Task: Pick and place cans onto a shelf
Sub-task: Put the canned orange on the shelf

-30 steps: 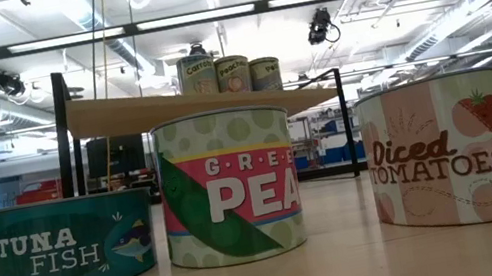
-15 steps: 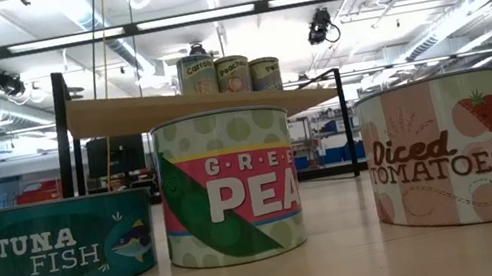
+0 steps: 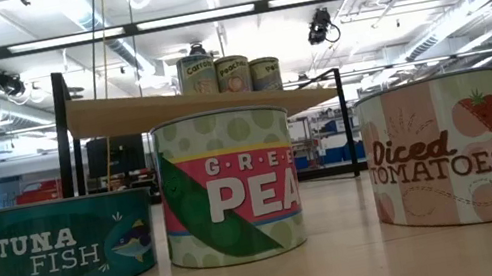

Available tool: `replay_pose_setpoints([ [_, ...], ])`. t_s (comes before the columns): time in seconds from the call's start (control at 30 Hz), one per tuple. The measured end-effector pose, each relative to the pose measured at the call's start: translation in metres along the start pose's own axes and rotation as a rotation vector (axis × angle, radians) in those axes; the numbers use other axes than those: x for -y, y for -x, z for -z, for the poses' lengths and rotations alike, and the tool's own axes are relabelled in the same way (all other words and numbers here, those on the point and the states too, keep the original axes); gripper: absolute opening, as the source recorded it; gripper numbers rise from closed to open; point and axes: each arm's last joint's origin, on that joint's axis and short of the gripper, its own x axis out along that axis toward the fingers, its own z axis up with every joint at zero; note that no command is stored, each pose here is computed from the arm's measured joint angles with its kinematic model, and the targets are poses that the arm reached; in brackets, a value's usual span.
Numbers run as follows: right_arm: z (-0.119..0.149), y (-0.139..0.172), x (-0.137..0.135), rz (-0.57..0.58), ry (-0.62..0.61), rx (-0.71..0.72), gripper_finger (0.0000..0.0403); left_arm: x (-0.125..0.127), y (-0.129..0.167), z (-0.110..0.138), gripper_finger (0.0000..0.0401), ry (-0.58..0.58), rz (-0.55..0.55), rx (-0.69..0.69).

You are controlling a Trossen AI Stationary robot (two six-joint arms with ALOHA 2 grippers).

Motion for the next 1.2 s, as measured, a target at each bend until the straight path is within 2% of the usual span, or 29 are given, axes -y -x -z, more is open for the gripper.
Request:
replay_pose_setpoints([
  [0.13,0.000,0.000,0.000,0.003,0.000,0.002,0.0373,-0.002,-0.016,0.008,0.0289,-0.038,0.018,-0.017],
  [0.4,0.000,0.000,0.000,0.006,-0.008,0.003,0.0373,-0.006,-0.020,0.007,0.0210,-0.082,-0.002,0.000],
  [0.63,0.000,0.000,0.000,0.008,-0.008,0.004,0.0373,-0.006,-0.021,0.005,0.0157,-0.099,-0.010,-0.015],
  [1.03,-0.001,0.000,0.002,0.026,-0.013,0.012,0.0373,0.001,-0.038,0.009,0.0115,-0.103,-0.029,-0.041],
  [1.2,-0.001,-0.001,0.002,0.027,-0.014,0.012,0.0373,0.002,-0.039,0.009,0.0054,-0.102,-0.018,-0.041],
])
